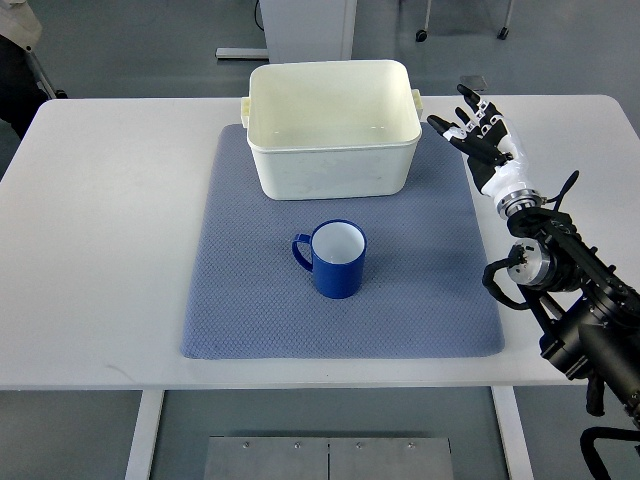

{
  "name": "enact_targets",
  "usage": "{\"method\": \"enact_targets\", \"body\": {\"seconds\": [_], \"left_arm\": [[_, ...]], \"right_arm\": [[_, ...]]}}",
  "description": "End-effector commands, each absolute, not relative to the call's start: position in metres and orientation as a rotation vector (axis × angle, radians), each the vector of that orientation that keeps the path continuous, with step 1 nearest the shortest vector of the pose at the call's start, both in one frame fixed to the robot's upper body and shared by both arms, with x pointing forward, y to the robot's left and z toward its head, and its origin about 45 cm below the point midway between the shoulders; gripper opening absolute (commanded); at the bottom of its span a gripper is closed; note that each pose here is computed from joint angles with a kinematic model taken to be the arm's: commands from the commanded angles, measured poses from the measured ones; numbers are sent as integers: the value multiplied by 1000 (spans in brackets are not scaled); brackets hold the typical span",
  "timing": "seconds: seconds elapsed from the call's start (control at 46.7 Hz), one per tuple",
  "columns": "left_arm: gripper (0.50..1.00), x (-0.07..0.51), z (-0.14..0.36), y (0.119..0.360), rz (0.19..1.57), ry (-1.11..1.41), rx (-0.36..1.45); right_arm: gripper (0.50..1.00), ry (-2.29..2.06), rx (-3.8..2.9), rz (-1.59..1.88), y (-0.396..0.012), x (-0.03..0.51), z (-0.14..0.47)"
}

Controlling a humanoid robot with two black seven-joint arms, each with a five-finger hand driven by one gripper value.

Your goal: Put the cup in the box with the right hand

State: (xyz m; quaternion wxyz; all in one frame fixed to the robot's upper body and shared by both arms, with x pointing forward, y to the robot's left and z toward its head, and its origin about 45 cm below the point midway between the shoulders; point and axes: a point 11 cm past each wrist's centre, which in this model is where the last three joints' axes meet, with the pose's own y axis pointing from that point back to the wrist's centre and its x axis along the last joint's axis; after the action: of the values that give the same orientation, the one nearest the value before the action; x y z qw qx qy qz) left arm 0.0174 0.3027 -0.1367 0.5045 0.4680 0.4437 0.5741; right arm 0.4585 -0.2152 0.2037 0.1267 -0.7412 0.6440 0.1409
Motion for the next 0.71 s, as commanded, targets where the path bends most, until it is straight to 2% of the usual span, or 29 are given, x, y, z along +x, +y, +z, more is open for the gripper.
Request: {"method": "enact_targets", "body": {"seconds": [0.0, 0.685], "left_arm": [[1000, 18, -137, 303, 1385, 1071, 1128], [1000, 17, -137, 303, 1389, 1070, 1132]], "right_arm": [[1000, 1876, -2156, 411, -215, 459, 204], [1000, 1876, -2154, 408, -216, 459, 204]]}}
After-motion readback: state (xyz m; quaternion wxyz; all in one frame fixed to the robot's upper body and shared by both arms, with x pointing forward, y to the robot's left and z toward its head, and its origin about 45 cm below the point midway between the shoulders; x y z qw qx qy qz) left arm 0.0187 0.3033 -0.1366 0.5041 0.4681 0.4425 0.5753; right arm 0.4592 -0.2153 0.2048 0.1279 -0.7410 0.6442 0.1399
